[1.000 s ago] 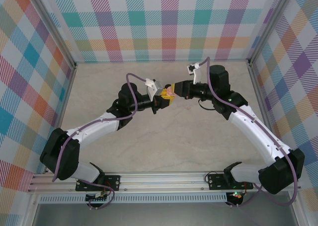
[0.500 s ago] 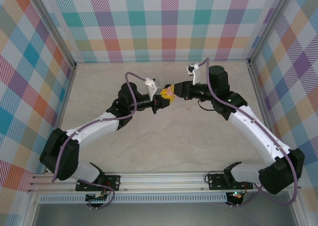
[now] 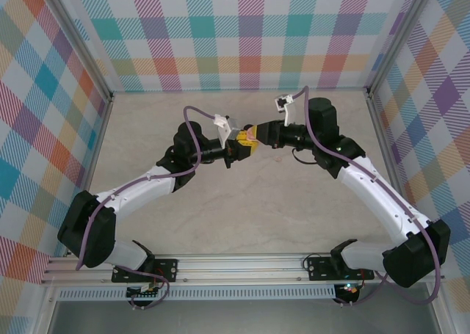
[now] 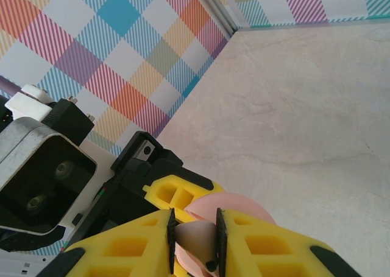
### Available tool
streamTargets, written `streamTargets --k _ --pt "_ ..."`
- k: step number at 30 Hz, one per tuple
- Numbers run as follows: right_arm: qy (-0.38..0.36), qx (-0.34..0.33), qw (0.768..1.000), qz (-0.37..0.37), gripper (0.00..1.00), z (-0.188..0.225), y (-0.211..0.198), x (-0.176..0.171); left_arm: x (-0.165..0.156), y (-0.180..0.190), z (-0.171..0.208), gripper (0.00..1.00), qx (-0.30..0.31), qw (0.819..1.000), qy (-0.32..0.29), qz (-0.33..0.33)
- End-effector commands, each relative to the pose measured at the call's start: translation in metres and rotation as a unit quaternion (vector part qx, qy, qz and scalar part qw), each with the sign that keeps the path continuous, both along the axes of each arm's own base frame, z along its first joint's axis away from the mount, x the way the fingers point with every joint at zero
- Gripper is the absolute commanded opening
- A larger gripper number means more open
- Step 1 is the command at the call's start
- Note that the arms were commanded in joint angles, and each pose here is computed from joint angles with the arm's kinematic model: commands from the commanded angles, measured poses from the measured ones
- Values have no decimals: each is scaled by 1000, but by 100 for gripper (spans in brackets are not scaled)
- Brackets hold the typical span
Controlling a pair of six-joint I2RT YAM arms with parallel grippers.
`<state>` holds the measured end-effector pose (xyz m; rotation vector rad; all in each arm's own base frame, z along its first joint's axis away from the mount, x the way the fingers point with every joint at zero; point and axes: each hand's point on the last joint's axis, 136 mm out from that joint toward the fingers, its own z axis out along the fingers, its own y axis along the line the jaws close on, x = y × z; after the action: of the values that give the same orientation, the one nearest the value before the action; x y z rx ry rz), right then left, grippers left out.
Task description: Insert wireless bluetooth earbuds into charging case
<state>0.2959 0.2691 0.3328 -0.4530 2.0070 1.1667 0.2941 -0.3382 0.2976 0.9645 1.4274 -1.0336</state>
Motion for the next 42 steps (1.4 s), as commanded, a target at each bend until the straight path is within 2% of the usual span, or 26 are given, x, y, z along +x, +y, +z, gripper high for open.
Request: streamTargets --k 1,34,42 --pt "-26 1 1000 8 27 6 1 -6 -12 0 34 11 -27 999 -34 -18" --pt "-10 -32 999 15 27 -8 7 -5 -5 0 34 10 -21 999 -28 -4" --pt "-7 -40 999 11 33 -12 6 -5 -5 -1 35 10 -21 999 -28 -6"
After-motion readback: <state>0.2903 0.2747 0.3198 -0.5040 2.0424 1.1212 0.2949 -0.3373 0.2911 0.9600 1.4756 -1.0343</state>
